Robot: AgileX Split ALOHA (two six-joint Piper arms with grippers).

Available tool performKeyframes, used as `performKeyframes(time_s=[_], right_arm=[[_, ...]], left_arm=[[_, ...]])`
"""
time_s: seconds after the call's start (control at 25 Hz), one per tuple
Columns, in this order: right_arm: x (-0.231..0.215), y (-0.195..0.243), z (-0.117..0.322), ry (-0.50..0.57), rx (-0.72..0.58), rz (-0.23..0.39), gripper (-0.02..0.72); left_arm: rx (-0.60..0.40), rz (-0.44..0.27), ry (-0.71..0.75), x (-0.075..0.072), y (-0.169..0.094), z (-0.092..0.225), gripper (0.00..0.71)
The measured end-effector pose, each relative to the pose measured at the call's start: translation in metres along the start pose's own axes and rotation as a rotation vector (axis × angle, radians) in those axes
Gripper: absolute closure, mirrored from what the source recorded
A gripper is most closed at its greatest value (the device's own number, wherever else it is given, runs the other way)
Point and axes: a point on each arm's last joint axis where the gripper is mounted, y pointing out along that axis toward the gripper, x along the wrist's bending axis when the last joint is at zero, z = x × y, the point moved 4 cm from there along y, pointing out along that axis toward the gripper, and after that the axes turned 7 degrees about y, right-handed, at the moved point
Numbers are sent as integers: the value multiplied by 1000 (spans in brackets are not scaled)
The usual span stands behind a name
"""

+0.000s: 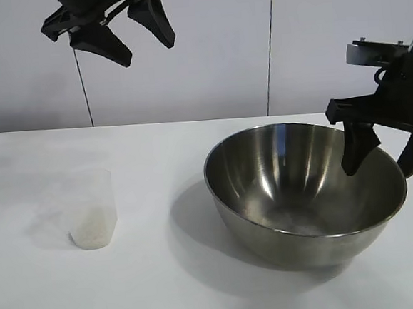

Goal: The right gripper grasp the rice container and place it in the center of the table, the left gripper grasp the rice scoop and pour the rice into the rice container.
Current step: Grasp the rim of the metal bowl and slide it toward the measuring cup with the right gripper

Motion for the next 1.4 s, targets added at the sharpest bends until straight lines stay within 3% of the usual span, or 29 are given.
performKeyframes(time_s=[0.12, 0.2, 0.28, 0.4, 0.52, 0.88, 1.2, 1.4], right_arm=[[-1, 13, 1, 13, 19, 1, 222], [-1, 22, 4, 28, 42, -2, 270], [-1, 31, 7, 47, 68, -6, 376], [1, 30, 8, 51, 79, -20, 608], [5, 21, 3, 17, 72, -43, 678], [22, -33, -23, -57, 3, -104, 690], [24, -36, -20, -57, 23, -117, 690], [35, -38, -20, -48, 22, -195, 690]], left_arm=[[0, 0, 0, 0, 0, 0, 214], [0, 0, 0, 0, 0, 0, 214], [0, 0, 0, 0, 0, 0, 214], [0, 0, 0, 0, 0, 0, 214], [-1, 0, 0, 0, 0, 0, 214], [-2, 0, 0, 0, 0, 0, 214], [-1, -1, -1, 0, 0, 0, 214], [-1, -1, -1, 0, 0, 0, 214]])
